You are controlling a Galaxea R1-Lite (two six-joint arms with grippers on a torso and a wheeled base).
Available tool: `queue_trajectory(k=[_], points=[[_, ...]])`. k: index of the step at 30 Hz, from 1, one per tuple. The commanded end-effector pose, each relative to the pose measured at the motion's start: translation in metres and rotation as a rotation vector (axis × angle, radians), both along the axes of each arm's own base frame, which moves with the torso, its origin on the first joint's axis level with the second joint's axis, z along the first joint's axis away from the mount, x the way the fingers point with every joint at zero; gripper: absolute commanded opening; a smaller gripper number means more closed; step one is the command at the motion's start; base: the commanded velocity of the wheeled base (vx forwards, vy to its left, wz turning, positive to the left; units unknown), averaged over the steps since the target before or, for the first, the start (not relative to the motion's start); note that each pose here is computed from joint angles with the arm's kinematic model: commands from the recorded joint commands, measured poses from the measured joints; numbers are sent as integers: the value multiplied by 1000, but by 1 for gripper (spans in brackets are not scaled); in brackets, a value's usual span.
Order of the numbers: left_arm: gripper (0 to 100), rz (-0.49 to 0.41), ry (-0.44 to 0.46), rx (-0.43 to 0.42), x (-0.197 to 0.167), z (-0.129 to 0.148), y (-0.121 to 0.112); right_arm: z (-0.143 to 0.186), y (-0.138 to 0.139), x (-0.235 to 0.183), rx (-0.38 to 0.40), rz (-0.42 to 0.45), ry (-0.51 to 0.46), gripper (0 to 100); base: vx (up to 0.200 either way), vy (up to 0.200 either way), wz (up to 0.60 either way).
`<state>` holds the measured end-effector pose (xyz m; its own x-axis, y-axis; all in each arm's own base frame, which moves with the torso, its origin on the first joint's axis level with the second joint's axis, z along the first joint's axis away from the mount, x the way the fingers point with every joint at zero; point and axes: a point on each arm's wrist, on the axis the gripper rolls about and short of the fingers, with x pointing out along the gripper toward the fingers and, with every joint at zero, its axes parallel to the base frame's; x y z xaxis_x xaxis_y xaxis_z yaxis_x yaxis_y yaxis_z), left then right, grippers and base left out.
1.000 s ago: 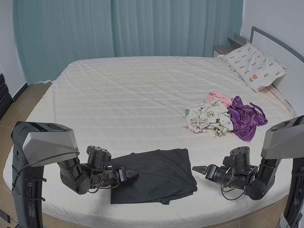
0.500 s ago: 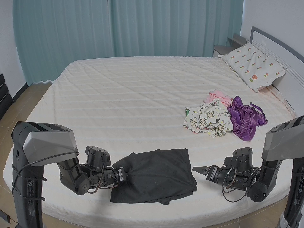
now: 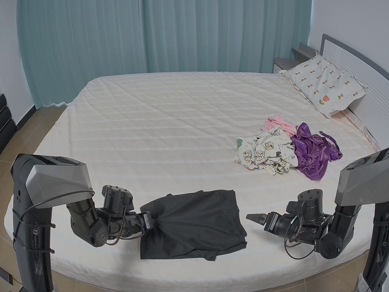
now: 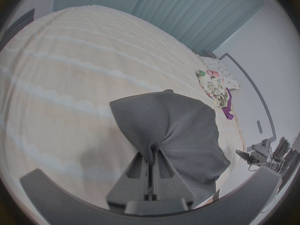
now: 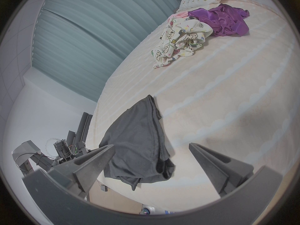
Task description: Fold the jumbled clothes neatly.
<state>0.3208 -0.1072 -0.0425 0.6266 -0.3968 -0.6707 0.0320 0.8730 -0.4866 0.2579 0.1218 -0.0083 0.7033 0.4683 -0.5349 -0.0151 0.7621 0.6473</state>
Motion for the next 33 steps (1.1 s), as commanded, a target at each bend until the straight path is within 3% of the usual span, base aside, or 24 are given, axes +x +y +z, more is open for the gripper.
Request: queue_trajectory(k=[1,33], points=[[0,15,-10,-4,1,5,5,0,0,0,0,0,-1,100,0,200,0],[0,85,-23,-2,-2,18,32,-1,0,0,-1,0,2,100,0,200,0]])
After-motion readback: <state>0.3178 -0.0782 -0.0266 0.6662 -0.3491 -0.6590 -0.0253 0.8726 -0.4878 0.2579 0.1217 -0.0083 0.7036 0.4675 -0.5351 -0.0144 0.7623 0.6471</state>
